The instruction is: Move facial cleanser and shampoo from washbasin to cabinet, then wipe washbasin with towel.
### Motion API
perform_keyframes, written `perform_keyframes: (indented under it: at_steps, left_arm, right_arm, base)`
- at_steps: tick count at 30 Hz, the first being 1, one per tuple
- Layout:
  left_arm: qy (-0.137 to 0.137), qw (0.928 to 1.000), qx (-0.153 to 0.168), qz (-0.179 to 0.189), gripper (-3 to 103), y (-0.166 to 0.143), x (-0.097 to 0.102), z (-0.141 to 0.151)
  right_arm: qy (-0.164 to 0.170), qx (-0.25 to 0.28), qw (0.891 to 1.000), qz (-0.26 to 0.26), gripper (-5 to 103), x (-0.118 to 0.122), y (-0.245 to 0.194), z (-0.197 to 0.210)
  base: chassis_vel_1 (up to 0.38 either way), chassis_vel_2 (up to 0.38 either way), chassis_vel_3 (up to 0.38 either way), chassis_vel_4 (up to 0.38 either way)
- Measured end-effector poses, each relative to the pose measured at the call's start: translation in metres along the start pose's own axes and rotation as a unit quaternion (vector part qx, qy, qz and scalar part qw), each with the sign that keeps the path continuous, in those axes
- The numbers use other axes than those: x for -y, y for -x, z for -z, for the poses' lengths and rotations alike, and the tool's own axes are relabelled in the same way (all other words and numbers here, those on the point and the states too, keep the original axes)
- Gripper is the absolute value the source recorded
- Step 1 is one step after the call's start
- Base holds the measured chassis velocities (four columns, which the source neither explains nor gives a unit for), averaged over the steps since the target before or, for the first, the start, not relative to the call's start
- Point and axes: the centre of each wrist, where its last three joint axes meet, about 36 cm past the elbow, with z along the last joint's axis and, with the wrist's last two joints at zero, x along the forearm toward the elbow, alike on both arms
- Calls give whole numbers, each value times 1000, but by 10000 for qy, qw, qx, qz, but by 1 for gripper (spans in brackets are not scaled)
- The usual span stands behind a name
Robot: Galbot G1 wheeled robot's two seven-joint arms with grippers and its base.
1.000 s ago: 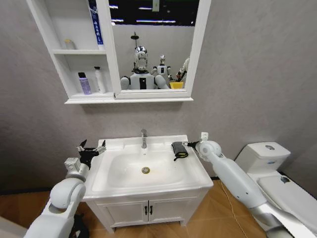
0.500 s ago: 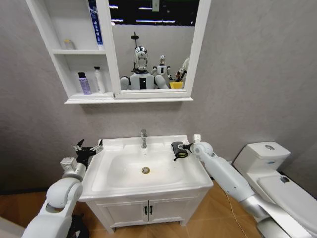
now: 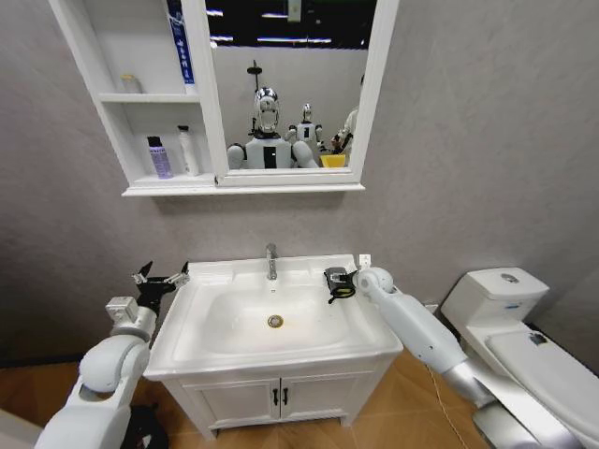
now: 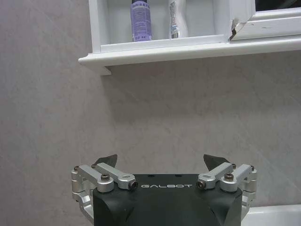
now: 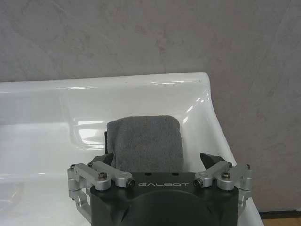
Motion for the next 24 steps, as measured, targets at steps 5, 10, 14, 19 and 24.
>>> perform_keyframes:
  at_steps: [5, 10, 14, 19, 24]
  left_arm:
    - [-32, 10000, 85, 26, 100, 3, -1, 2]
    - [-55, 9999, 135, 62, 100, 5, -2, 3]
    - [-69, 9998, 150, 65, 100, 5, -3, 4]
    - [-74, 9997, 215, 92, 100, 9, -6, 8]
    - [-77, 9997, 216, 108, 100, 8, -7, 8]
  right_arm:
    - [-59, -33, 10000, -17, 100, -3, 3, -3]
    - [-65, -54, 10000, -29, 95, -4, 6, -5]
    - [-77, -49, 10000, -29, 84, -5, 7, -6]
    - [-79, -47, 10000, -28, 62, -6, 7, -6]
    - [-78, -41, 9999, -49, 46, -5, 7, -7]
  base:
    - [0, 0, 0, 0]
    - [0, 0, 0, 0]
    - [0, 0, 0, 0]
    - [0, 0, 0, 0]
    - [0, 0, 0, 0]
